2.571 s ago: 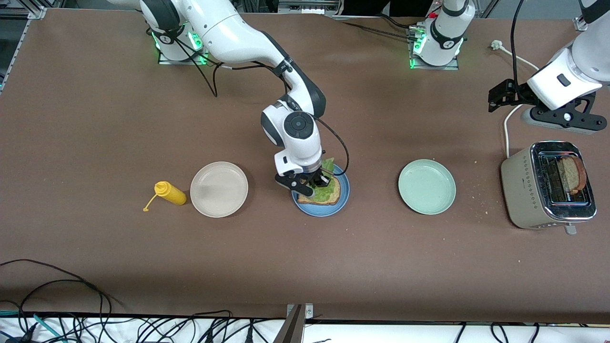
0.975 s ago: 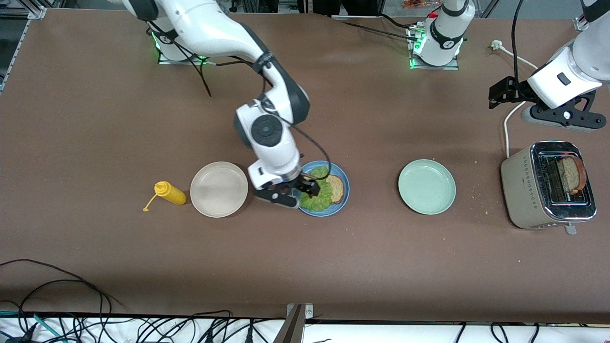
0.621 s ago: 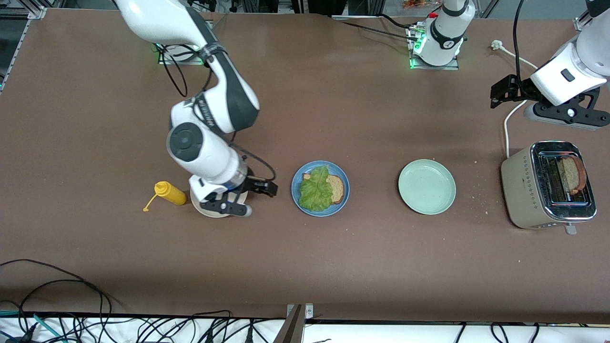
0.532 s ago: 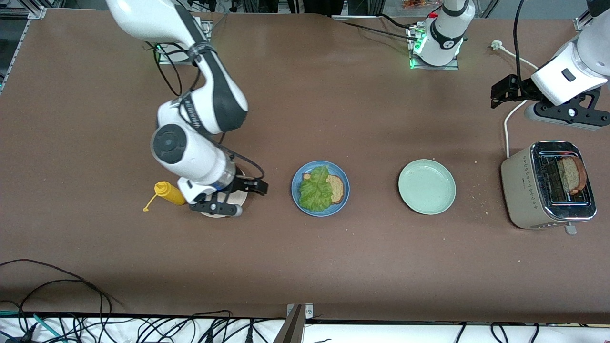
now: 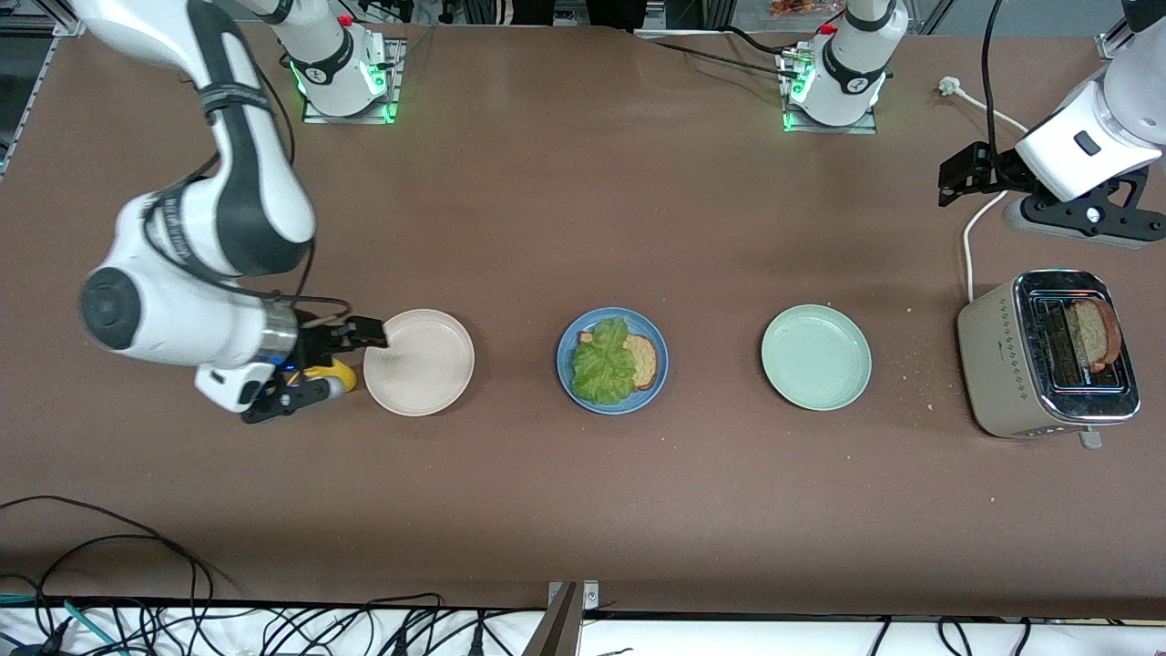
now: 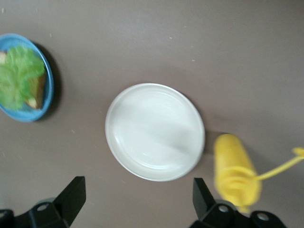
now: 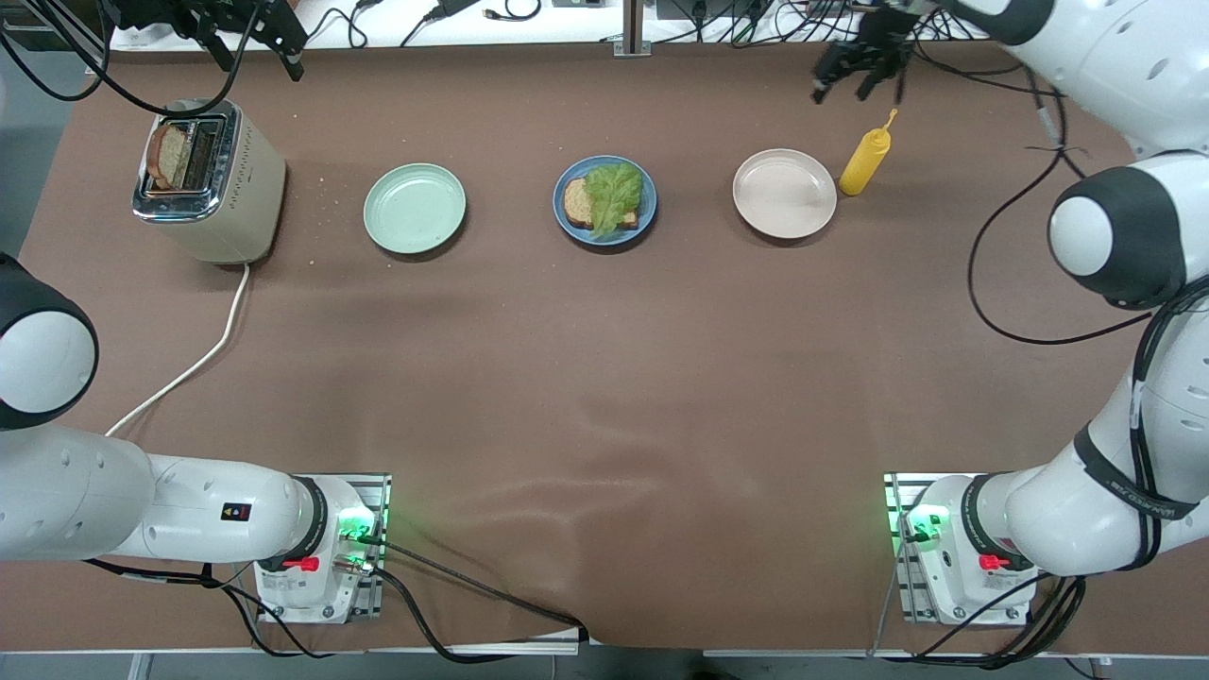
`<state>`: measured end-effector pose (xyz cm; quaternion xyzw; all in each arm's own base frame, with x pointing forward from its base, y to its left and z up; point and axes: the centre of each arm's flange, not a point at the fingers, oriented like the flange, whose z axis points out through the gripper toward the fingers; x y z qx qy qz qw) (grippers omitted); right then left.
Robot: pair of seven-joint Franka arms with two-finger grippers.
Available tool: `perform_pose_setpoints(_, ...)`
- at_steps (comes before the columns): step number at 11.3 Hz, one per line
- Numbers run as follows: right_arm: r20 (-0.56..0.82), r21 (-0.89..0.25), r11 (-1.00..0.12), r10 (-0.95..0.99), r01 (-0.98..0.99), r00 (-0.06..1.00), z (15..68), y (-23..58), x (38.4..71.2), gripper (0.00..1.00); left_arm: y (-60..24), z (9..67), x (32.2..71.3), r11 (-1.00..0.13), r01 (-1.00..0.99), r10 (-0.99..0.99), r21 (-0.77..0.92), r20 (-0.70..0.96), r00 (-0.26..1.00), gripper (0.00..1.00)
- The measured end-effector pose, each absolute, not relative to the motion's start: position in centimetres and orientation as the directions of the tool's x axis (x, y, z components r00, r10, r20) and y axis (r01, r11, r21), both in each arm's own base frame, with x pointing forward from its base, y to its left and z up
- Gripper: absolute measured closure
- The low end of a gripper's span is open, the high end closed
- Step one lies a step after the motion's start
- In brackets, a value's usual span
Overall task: Make sandwich in blue plate with both arms
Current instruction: 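Raise the right gripper away from the blue plate toward the bottle, then grasp the yellow squeeze bottle with the right gripper and lift it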
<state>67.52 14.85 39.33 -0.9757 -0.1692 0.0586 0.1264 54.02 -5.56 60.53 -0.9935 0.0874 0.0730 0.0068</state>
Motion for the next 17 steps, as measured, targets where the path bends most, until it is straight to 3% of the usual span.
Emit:
perform_pose_setpoints(7, 0.082, -0.301, -0.633, 0.727, 0.713, 0.681, 38.4, 1.6, 68.3, 0.0, -5.5, 60.5, 54.0, -0.985, -0.174, -0.172, -0.001, -0.147, 0.974, 0.0)
perform_pose_setpoints(11, 0.222, -0.349, -0.43, 0.825, 0.832, 0.52, 37.0, -3.5, 67.6, 0.0, -5.5, 60.5, 54.0, -0.985, -0.174, -0.172, -0.001, -0.147, 0.974, 0.0)
perform_pose_setpoints(15, 0.486, -0.354, -0.189, 0.8, 0.916, 0.353, 29.0, -7.9, 67.5, 0.0, -5.5, 60.6, 54.0, -0.985, -0.173, -0.171, -0.001, -0.147, 0.974, 0.0)
perform_pose_setpoints(17, 0.564, -0.342, -0.122, 0.766, 0.932, 0.307, 25.1, -8.1, 67.4, 0.0, -5.5, 60.6, 54.0, -0.985, -0.173, -0.171, -0.001, -0.147, 0.974, 0.0)
